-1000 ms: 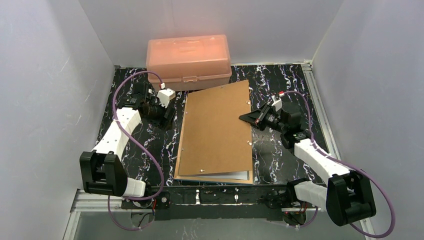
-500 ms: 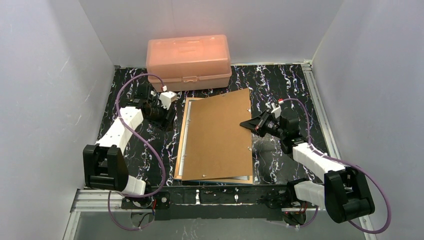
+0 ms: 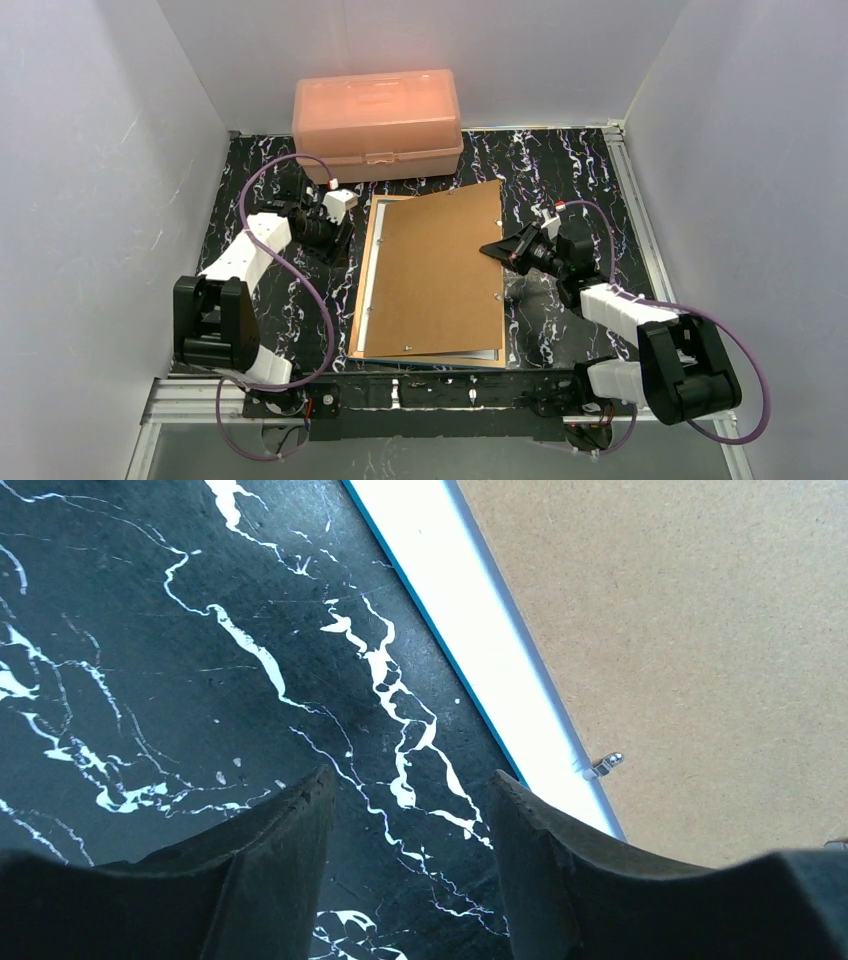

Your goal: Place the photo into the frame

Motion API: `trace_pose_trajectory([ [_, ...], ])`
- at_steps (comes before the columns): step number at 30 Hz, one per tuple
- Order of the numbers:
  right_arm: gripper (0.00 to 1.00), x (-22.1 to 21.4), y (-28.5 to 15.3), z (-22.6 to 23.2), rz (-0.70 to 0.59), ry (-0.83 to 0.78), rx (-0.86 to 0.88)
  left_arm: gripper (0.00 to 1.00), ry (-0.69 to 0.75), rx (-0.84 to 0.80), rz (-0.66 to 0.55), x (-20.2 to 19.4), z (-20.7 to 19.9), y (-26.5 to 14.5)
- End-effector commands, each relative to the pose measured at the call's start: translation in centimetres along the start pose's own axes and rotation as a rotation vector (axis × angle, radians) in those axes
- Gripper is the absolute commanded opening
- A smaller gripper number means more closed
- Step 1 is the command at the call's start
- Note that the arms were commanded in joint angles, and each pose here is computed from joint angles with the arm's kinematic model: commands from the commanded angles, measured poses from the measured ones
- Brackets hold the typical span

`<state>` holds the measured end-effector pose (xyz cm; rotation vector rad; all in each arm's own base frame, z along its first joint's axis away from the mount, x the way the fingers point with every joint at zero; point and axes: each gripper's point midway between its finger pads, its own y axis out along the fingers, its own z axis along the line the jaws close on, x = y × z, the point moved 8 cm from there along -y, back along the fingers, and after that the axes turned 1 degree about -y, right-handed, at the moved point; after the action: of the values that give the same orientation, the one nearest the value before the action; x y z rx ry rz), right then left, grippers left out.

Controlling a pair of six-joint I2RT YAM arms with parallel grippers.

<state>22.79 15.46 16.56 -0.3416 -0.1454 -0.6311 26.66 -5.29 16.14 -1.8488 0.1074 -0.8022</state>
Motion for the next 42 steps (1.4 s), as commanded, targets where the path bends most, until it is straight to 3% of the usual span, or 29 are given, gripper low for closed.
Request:
trace_pose_trajectory([
  [1, 0.01, 0.6, 0.0, 1.5, -0.027, -0.036, 0.113, 0.53, -0.02, -0.047, 0.009, -0.5, 0.0, 1.1],
  [18, 0.01, 0.9, 0.8, 1.3, -0.005, -0.043, 0.157, 0.29, -0.044, -0.066, 0.032, -0.4, 0.8, 4.2],
  [42, 0.01, 1.0, 2.4, -0.7, 0.012, -0.056, 0.167, 0.19, -0.04, -0.089, 0.083, -1.5, 0.7, 7.2],
])
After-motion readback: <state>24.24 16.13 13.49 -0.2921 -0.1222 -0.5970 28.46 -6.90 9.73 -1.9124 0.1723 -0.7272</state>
